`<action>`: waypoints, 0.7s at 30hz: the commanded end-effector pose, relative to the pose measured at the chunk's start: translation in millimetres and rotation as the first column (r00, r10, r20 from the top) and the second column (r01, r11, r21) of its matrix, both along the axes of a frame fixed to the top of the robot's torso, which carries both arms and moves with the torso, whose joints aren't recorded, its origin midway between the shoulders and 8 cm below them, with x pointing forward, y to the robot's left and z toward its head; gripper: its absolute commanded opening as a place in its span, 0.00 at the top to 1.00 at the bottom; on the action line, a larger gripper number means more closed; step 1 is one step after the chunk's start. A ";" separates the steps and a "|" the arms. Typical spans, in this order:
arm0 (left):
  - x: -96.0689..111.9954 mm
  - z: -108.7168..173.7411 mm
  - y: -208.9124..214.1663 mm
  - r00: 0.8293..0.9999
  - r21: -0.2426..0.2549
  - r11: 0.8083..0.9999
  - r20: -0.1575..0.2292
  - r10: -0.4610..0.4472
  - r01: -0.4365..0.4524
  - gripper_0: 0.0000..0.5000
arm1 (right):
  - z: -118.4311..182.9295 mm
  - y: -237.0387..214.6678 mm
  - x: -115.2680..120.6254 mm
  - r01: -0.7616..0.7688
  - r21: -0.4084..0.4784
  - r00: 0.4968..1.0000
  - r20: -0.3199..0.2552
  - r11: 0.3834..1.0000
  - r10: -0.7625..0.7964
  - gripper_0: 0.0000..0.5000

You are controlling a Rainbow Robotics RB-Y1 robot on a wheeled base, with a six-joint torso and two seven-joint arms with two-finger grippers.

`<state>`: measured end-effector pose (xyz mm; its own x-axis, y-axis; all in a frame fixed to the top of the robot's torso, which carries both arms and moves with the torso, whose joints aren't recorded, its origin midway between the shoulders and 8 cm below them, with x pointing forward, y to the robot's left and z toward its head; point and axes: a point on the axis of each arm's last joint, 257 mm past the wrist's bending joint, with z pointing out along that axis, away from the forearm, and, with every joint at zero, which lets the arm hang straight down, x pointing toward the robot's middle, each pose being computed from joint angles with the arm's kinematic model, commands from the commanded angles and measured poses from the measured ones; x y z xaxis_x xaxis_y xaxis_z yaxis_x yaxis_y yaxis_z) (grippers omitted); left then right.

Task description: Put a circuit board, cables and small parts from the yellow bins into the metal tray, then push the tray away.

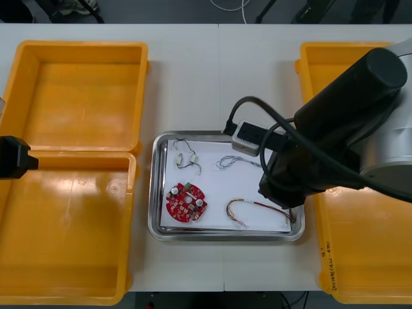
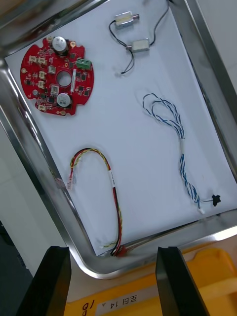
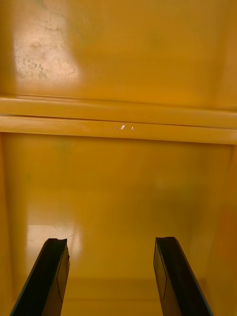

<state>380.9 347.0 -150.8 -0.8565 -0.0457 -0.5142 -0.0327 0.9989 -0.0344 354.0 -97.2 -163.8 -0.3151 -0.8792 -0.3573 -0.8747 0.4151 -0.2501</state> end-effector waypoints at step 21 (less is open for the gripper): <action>-6.1 11.8 16.3 0.998 0.095 0.994 0.014 -0.063 0.062 0.00 | -79.8 44.2 -25.6 -0.360 -0.255 0.925 0.031 0.898 0.379 0.00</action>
